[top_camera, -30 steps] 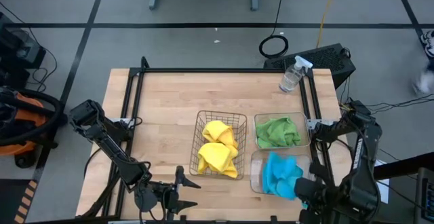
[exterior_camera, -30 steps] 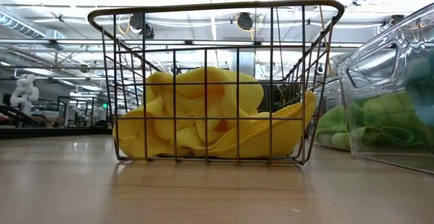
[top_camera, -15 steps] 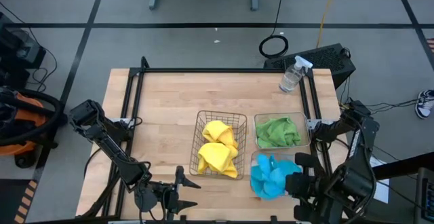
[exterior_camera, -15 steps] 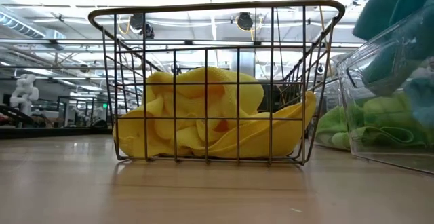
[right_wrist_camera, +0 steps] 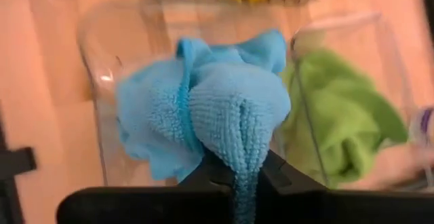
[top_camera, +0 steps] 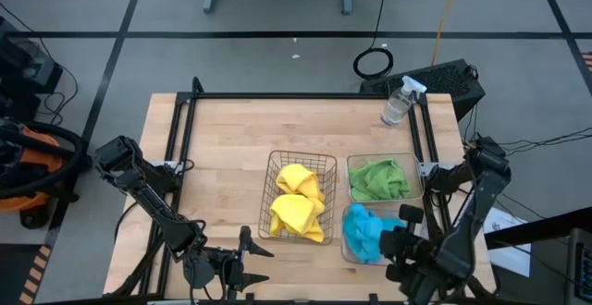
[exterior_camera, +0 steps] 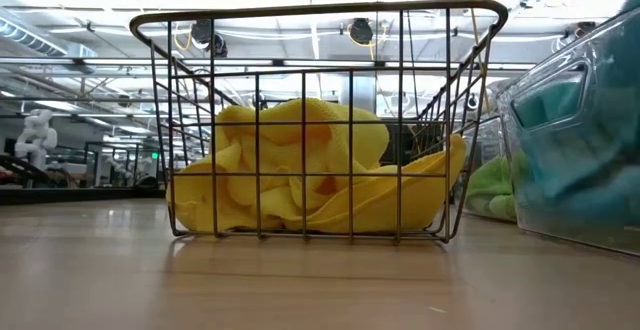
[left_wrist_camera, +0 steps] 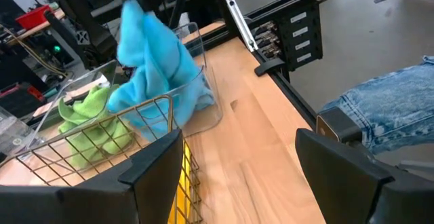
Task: Sort microfiber towel by color & place in baskets
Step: Put the blue microfiber cloth into the bottom transparent bin
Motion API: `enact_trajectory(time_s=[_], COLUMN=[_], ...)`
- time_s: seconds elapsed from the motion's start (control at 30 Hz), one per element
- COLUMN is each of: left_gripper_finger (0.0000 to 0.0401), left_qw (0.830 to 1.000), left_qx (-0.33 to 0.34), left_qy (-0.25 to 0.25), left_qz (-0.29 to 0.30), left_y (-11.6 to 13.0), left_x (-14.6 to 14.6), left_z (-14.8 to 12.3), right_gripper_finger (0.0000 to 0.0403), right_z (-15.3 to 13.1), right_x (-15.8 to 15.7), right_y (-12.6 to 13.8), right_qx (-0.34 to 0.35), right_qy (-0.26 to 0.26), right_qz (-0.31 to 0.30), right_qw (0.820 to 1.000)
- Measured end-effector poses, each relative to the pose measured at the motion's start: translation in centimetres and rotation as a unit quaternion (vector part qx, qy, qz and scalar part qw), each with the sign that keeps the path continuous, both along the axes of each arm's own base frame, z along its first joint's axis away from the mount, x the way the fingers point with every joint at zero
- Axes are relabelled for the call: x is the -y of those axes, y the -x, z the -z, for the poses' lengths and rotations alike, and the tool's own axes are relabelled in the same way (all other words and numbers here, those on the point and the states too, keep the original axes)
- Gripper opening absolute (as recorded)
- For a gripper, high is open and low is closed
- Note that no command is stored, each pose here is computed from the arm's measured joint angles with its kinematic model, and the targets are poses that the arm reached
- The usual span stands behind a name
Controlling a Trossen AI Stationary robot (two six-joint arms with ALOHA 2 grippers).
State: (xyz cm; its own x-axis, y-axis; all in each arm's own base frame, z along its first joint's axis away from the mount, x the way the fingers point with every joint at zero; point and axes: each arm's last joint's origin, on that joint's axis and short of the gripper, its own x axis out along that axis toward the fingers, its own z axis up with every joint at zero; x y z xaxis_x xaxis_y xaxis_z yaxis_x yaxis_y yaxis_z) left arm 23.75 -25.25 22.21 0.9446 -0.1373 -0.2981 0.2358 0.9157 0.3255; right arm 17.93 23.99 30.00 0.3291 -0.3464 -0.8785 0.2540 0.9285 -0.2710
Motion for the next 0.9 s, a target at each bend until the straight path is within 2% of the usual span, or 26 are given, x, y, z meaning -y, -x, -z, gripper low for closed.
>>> enact_trajectory(time_s=[0.27,0.5,0.67,0.77,0.9], left_gripper_finger=[0.0290,0.0290,0.0290,0.0290,0.0290], left_qw=[1.000,1.000,1.000,1.000,1.000], left_qx=[0.000,0.000,0.000,0.000,-0.001], left_qy=[0.002,0.003,0.003,0.003,0.003], left_qz=[-0.001,-0.001,-0.001,-0.001,-0.001], left_y=[0.0,0.0,0.0,0.0,0.0], left_x=[0.0,0.0,0.0,0.0,0.0], left_z=[0.0,0.0,0.0,0.0,0.0], right_gripper_finger=[0.0012,0.0066,0.0120,0.0149,0.0185], right_z=[5.0,7.3,6.9,5.6,3.1], right_x=[-0.1,0.7,0.5,0.0,-0.1], right_y=[0.1,1.0,1.1,1.2,1.5], right_qx=[-0.011,-0.052,-0.071,-0.076,-0.091], right_qy=[-0.020,-0.029,-0.050,-0.069,-0.069], right_qz=[0.031,0.103,0.128,0.142,0.158], right_qw=[0.999,0.993,0.988,0.985,0.981])
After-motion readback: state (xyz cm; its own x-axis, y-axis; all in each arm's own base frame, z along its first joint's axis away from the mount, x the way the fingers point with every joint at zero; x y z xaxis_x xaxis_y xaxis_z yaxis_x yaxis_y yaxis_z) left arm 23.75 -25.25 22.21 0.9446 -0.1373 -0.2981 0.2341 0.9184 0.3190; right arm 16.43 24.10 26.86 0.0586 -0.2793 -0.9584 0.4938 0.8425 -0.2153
